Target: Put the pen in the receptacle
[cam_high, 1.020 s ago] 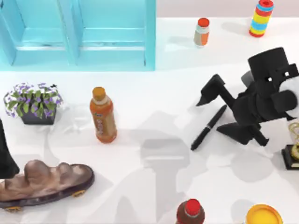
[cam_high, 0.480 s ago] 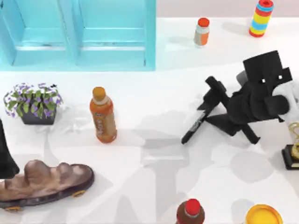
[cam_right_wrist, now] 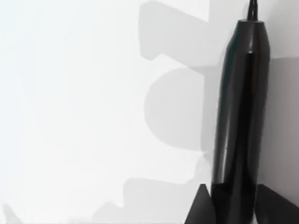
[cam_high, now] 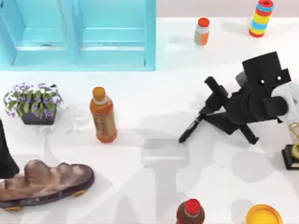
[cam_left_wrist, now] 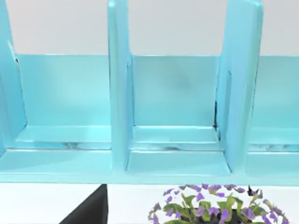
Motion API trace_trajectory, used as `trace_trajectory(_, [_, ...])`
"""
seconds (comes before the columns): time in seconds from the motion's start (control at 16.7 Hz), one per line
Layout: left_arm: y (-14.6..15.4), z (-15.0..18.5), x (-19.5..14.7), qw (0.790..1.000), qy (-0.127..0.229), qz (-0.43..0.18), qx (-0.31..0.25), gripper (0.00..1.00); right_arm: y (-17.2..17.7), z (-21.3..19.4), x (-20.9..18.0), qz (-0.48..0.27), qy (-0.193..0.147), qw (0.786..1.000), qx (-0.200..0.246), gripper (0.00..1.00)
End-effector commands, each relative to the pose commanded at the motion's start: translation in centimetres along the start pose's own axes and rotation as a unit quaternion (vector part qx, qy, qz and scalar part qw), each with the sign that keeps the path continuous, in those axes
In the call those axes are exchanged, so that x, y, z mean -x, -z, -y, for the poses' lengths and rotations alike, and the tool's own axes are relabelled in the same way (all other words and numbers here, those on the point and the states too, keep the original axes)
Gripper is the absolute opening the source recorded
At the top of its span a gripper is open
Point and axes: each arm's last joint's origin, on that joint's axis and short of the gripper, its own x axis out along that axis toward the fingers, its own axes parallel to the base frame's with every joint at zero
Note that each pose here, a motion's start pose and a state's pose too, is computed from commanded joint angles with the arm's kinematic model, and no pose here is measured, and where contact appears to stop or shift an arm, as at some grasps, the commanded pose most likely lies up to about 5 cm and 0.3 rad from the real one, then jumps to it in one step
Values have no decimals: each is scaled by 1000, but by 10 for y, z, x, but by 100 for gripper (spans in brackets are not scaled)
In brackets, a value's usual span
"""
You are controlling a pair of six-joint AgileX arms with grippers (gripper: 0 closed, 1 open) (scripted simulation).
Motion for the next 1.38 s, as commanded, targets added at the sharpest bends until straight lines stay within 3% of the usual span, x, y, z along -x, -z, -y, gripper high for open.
trace_trajectory(0.3, [0,0,0,1000,0,0,0,100,0,0,0,0,0,1000,0,0])
trace_trajectory(0.36, [0,0,0,1000,0,0,0,100,-6,-10,15,4,-16,1000,-5,0])
trace_trajectory(1.38, [0,0,0,1000,0,0,0,100,-6,-72,93,4,-16,1000,-5,0])
